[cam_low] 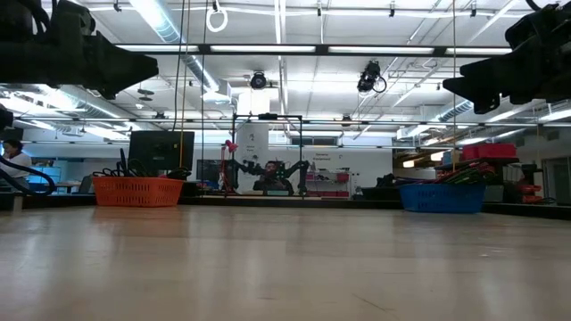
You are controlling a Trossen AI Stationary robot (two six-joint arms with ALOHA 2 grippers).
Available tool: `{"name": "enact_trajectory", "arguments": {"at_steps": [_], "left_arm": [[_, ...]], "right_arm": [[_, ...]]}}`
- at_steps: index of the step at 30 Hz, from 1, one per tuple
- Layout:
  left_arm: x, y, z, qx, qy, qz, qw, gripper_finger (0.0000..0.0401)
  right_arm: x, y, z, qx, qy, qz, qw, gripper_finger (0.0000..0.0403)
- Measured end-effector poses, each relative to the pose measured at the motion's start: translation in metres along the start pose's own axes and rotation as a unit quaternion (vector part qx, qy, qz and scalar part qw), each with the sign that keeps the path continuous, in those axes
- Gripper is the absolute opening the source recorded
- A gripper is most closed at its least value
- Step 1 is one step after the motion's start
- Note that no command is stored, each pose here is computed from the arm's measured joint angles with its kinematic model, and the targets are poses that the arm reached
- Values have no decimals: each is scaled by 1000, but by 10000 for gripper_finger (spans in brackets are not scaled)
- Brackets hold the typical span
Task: Pick & Place USB Port
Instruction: Return to Home Position
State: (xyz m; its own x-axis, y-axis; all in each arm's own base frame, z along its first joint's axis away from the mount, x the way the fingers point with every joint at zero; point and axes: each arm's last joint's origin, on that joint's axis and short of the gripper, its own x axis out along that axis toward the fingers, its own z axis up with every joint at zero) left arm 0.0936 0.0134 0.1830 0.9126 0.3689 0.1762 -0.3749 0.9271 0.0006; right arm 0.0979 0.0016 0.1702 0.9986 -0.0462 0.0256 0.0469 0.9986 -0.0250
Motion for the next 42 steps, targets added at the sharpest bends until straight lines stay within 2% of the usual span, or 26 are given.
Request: {"name": "enact_trajectory", "arguments": {"at_steps": [42], "left_arm": [[0, -1, -1, 1, 4, -5, 1000, 158]], "right_arm": [[0, 0, 0, 0, 0, 0, 1000, 223]]}}
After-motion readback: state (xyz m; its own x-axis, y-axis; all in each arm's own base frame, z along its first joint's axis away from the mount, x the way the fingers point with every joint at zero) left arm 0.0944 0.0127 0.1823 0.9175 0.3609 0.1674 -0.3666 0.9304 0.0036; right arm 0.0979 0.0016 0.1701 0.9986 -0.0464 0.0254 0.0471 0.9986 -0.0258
